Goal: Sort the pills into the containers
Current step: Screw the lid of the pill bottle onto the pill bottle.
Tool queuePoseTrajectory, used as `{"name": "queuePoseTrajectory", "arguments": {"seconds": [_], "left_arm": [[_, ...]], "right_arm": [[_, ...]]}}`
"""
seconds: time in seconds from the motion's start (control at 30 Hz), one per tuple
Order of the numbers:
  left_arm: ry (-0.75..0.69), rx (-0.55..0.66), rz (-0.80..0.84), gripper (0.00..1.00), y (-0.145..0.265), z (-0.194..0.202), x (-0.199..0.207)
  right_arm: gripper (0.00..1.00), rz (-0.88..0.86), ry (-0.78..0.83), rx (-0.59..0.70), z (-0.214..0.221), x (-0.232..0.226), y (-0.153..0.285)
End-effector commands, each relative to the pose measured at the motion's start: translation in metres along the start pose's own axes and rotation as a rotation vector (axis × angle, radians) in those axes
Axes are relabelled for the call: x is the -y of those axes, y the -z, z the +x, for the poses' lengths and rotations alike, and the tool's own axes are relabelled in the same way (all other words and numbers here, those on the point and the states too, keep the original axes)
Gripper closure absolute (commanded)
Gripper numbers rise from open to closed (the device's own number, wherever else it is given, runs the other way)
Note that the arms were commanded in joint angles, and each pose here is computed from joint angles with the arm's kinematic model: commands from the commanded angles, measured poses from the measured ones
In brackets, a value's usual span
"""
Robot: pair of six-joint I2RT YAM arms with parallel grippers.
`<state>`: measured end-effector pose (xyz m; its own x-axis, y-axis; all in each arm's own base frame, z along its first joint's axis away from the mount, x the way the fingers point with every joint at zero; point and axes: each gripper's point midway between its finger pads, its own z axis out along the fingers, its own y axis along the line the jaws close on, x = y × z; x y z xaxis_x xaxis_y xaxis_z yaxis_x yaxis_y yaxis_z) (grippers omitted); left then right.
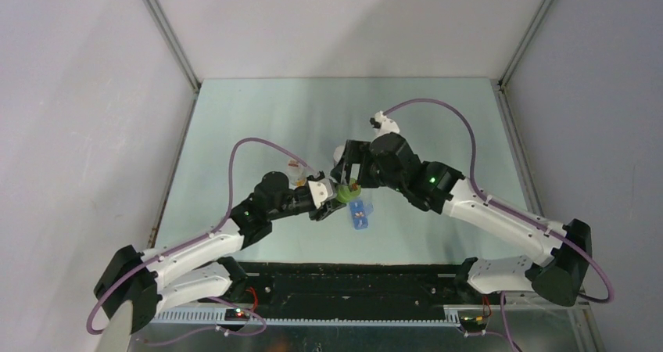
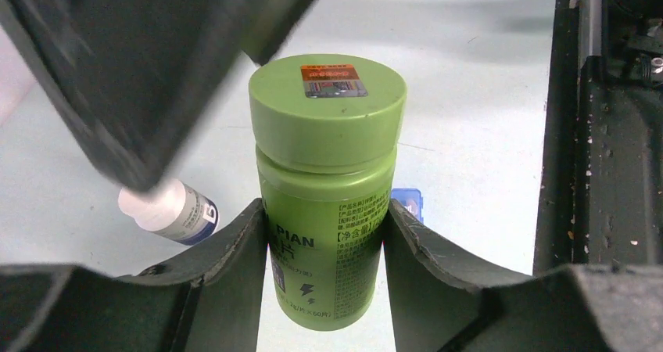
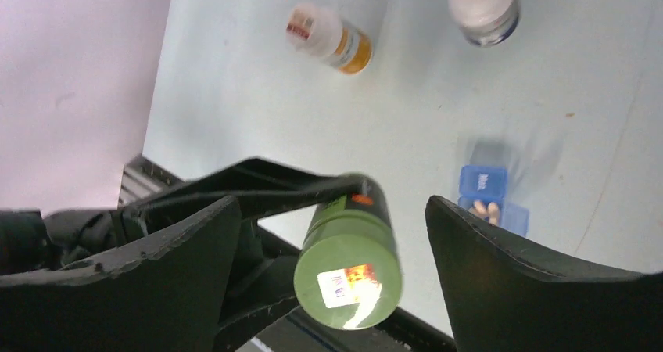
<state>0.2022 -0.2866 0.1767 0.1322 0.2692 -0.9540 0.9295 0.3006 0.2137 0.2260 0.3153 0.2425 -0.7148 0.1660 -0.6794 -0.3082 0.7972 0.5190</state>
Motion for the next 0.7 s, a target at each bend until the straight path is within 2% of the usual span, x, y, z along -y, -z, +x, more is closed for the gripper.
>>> {"name": "queuePoseTrajectory", "arguments": {"seconds": [0.0, 0.17, 0.27, 0.37, 0.47, 0.67], "left_arm": [[-0.023, 0.092, -0.037, 1.00, 0.002, -0.024, -0.007], [-0.022, 0.098, -0.029, 1.00, 0.002, -0.026, -0.005], [-0.025, 0.105, -0.005, 1.00, 0.002, -0.029, -0.002], [-0.028, 0.110, 0.036, 1.00, 0.003, -0.032, 0.005], [-0.019, 0.112, 0.066, 1.00, 0.002, -0.036, 0.009], [-0.018, 0.103, 0.113, 1.00, 0.004, -0.038, 0.016]], "right_arm": [[0.06, -0.048, -0.080, 0.127, -0.049, -0.006, 0.022], [0.04, -0.192, 0.117, 0.037, -0.035, -0.001, 0.043], [0.04, -0.294, 0.337, -0.013, -0.018, -0.002, 0.055], [0.09, -0.365, 0.477, -0.088, 0.003, -0.001, 0.061], [0.13, -0.423, 0.607, -0.092, 0.011, -0.008, 0.065], [0.11, -0.437, 0.777, -0.064, 0.019, -0.019, 0.062]]}}
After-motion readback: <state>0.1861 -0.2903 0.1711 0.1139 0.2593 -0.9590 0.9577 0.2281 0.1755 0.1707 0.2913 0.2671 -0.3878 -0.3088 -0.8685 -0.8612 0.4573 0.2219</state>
